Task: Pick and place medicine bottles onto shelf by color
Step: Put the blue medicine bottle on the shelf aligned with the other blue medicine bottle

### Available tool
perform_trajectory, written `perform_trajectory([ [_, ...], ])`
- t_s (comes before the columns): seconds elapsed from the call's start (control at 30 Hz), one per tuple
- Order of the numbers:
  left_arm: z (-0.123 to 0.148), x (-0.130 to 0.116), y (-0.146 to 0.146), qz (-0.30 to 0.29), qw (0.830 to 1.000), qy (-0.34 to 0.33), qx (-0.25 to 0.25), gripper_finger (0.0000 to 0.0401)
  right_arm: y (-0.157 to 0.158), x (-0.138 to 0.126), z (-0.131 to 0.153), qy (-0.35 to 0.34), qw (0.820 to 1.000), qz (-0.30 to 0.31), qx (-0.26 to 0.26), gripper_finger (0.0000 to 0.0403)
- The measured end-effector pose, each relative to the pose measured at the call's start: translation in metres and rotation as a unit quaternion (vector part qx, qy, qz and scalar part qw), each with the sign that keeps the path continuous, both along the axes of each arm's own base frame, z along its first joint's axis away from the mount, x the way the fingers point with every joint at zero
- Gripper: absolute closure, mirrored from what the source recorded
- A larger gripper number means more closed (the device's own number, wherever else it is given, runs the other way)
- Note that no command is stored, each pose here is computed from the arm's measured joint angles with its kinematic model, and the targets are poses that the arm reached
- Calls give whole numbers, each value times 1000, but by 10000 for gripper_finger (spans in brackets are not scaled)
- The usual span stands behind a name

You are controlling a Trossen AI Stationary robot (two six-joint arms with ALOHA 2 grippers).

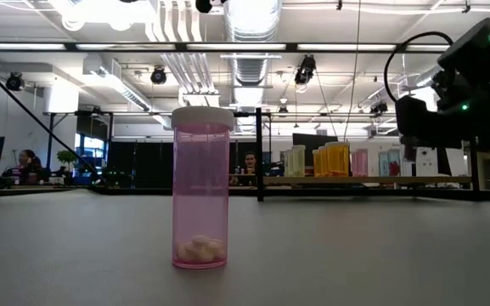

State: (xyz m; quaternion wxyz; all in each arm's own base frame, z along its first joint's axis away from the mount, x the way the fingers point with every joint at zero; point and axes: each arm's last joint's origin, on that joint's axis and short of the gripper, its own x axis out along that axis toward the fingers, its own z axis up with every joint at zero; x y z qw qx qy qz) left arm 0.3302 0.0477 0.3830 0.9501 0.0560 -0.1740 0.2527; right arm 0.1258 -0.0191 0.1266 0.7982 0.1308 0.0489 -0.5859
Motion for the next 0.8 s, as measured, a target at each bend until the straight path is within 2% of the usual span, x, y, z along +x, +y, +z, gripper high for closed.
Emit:
perform_trajectory([
  [0.13, 0, 0, 0, 0, 1000, 0, 0, 184, 1, 6, 6, 49, 998, 31, -24, 298],
  [0.27, -3, 1, 0, 0, 1000, 14, -2, 184, 2, 15, 17, 121, 988, 93, -37, 298],
  [0.37, -4, 2, 0, 0, 1000, 24, -3, 184, 2, 17, 21, 159, 980, 107, -52, 298],
  [0.5, -5, 2, 0, -1, 1000, 28, -4, 184, -2, 17, 21, 147, 984, 92, -44, 298],
  [0.63, -5, 2, 0, -1, 1000, 26, -4, 184, -7, 11, 15, 102, 994, 28, -36, 298],
  [0.8, -5, 2, 0, -1, 1000, 25, -5, 184, -7, 7, 3, 118, 992, 47, -18, 298],
])
